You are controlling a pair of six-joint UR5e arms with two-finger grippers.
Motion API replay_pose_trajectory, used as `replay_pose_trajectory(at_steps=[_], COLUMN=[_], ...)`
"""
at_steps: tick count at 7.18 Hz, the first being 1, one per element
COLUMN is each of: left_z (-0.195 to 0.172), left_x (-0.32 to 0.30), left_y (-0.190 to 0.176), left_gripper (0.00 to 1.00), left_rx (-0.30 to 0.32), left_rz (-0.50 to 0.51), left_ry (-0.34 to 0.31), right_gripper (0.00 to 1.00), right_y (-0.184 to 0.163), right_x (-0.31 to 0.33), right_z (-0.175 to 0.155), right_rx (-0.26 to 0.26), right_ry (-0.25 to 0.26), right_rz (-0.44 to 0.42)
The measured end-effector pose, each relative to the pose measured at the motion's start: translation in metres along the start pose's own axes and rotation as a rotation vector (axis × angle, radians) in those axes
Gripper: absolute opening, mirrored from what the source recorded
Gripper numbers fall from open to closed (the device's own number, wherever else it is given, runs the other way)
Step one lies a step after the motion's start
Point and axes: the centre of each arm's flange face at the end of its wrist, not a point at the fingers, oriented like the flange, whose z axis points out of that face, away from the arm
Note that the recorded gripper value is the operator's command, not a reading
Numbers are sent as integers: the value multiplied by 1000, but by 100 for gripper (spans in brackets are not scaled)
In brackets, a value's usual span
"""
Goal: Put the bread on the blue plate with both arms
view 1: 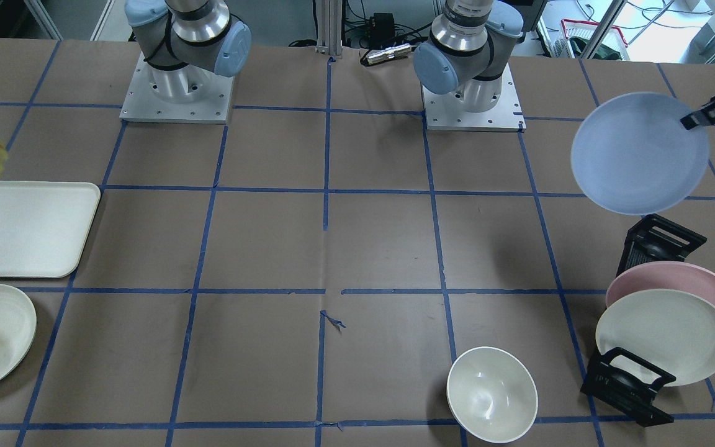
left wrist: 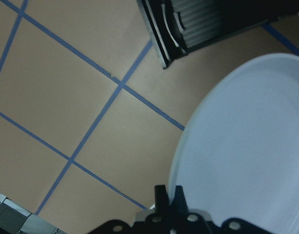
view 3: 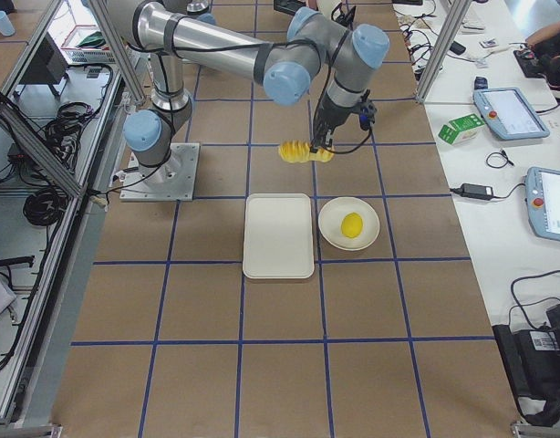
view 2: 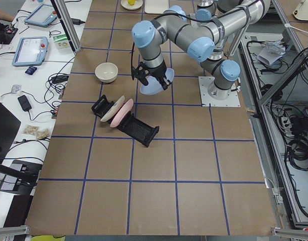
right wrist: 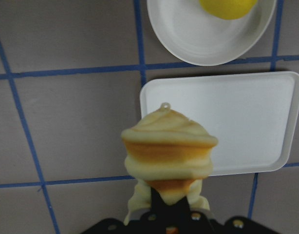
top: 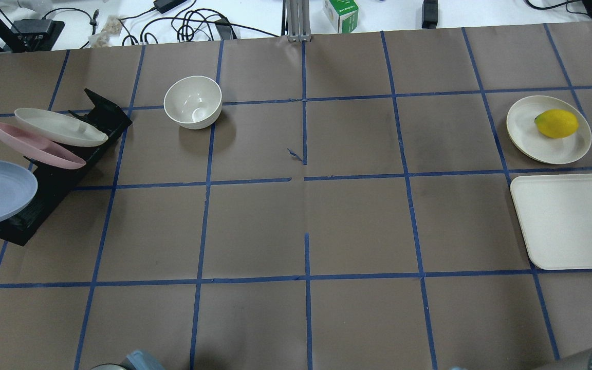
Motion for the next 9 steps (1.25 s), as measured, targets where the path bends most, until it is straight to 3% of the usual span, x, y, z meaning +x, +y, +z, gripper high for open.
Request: replay_pose_trajectory(at_steps=[2,3,4,5,6,7,9], left_z=[24,48,80,116,150,182,229], left_x=[121,173,225,269,304,330,366], left_y=[27,35,45,56,66,75,81], left_gripper=[0,0,0,0,0,0,0], left_rx=[19,42,46,44,84,141,196], left_rz=[141,167,171,184,226,268,304], left_ry=[26,70,172,281,340,374,407], right_gripper=[0,0,0,0,0,0,0], right_y=[2,5,7,7,7,7,3], right_x=[-93,-139,-182,-216,-244,-272,-329], right_z=[-11,-11,-10,-5,1,8,27], right_rx=[29,32,39,45,44,52,77], right_ry=[-73,-93,-108,-115,-114,-110,-102], right_rz=[54,83,119,144,158,169,171])
